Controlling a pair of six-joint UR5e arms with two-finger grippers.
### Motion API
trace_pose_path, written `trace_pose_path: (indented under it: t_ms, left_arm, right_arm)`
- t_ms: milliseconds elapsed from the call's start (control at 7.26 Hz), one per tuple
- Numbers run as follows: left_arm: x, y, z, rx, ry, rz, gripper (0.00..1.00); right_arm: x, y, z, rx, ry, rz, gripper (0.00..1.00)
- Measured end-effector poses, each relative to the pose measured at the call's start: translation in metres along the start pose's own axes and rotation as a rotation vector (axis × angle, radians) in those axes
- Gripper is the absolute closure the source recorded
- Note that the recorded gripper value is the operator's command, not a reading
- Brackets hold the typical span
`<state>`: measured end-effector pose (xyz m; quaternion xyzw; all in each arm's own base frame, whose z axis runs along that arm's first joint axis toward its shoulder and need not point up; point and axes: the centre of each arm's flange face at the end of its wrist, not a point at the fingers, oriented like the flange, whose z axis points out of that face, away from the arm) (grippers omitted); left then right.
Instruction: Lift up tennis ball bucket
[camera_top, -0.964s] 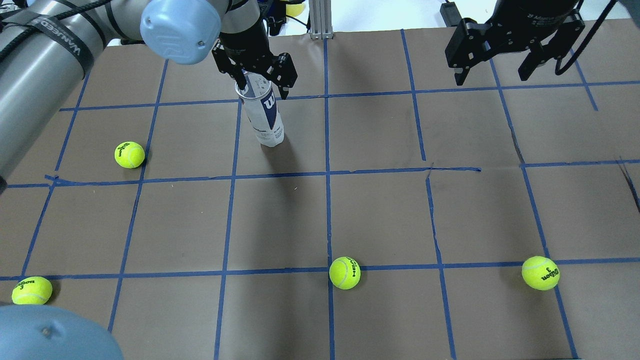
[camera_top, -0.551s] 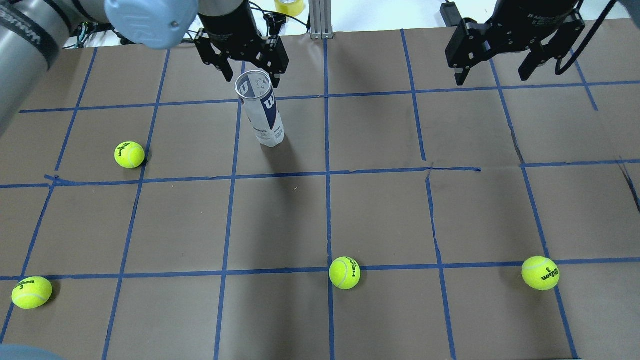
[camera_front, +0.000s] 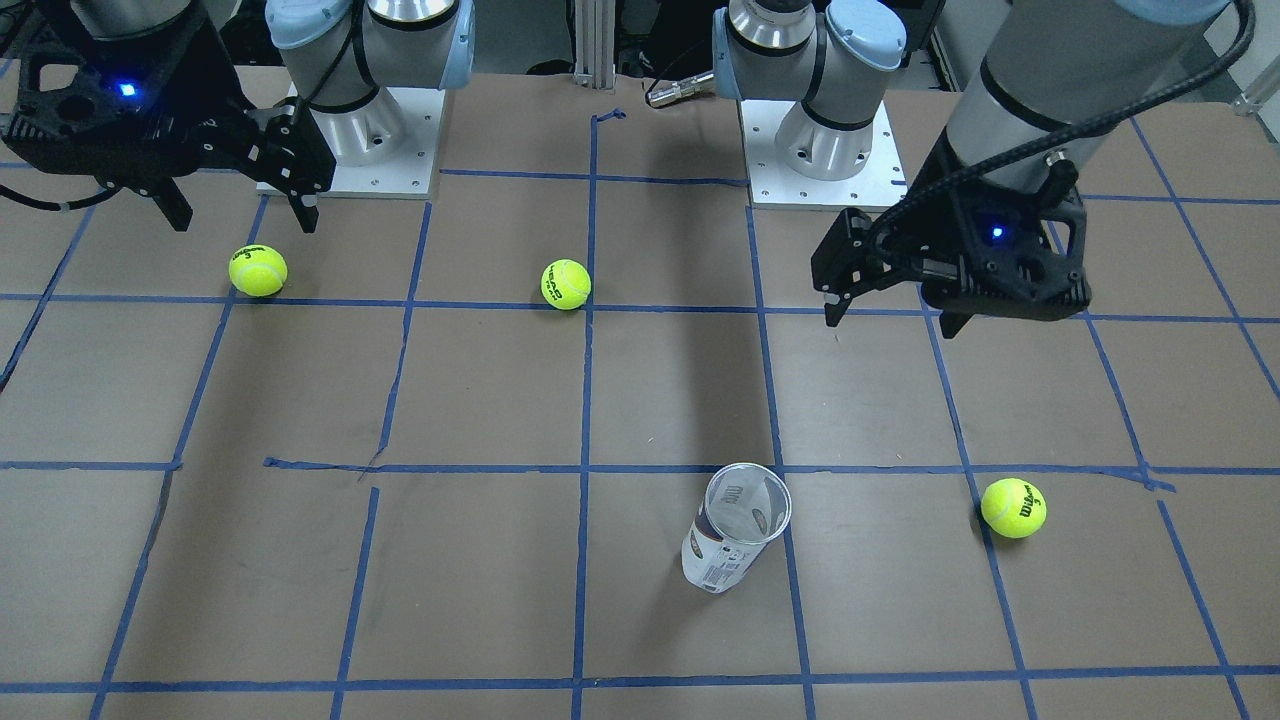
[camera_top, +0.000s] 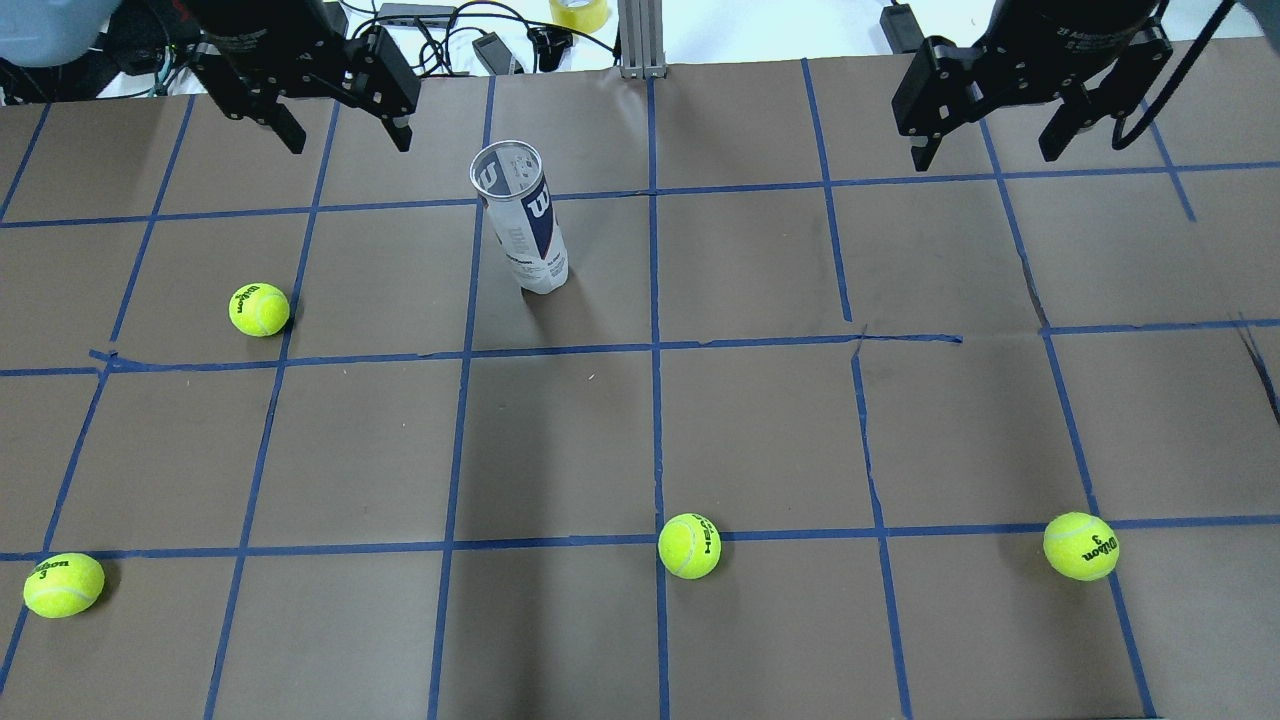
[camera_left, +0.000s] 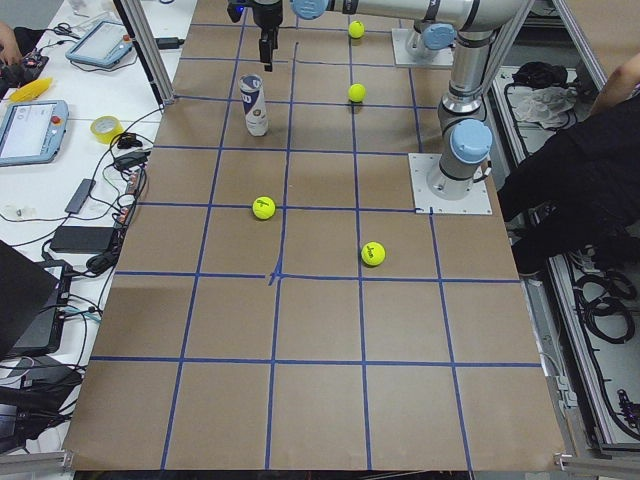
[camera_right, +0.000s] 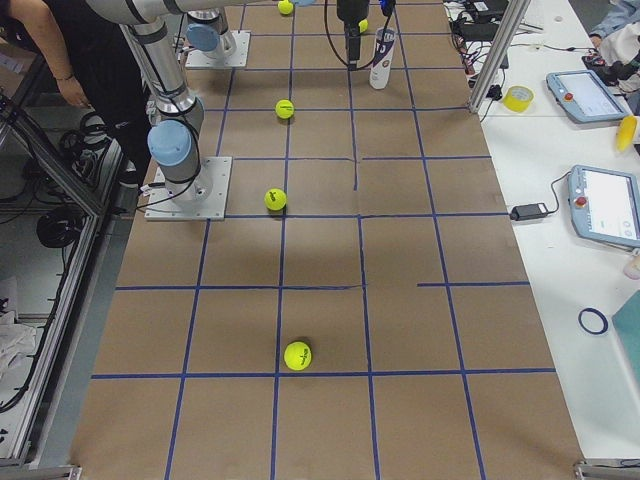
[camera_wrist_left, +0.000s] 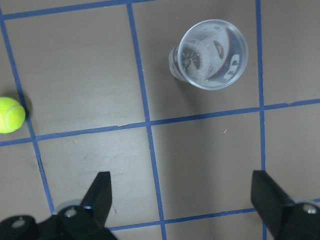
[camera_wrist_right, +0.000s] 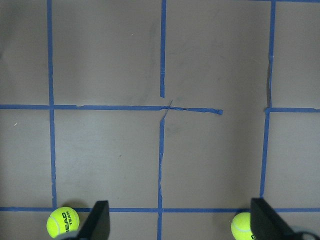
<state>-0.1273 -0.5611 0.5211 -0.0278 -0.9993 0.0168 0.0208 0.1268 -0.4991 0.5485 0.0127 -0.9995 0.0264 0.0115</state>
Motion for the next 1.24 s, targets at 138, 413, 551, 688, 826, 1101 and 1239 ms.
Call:
trace_pose_path:
  t_ms: [138,413,551,688,826,1101,1239]
  left_arm:
    - [-0.009,0.016,0.001,-0.014,0.001,-0.018,0.00]
    - [-0.021,0.049,0.004,-0.030,-0.013,-0.045,0.00]
    - [-0.022,0.061,0.004,-0.034,-0.018,-0.053,0.00]
    - [-0.023,0.071,0.006,-0.040,-0.029,-0.059,0.00]
    - [-0.025,0.077,0.009,-0.047,-0.047,-0.062,0.00]
    - [-0.027,0.085,0.015,-0.057,-0.066,-0.067,0.00]
    - [-0.027,0.087,0.016,-0.058,-0.068,-0.067,0.00]
  right_arm:
    - [0.000,0.000,0.000,0.000,0.001,-0.001,0.00]
    - [0.000,0.000,0.000,-0.001,0.002,-0.001,0.00]
    - [0.000,0.000,0.000,-0.001,0.002,-0.001,0.00]
    - [0.000,0.000,0.000,-0.001,0.002,-0.001,0.00]
    - [0.000,0.000,0.000,-0.001,0.003,-0.001,0.00]
    - [0.000,0.000,0.000,0.001,0.003,-0.002,0.00]
    - [0.000,0.000,-0.001,0.001,0.003,-0.003,0.00]
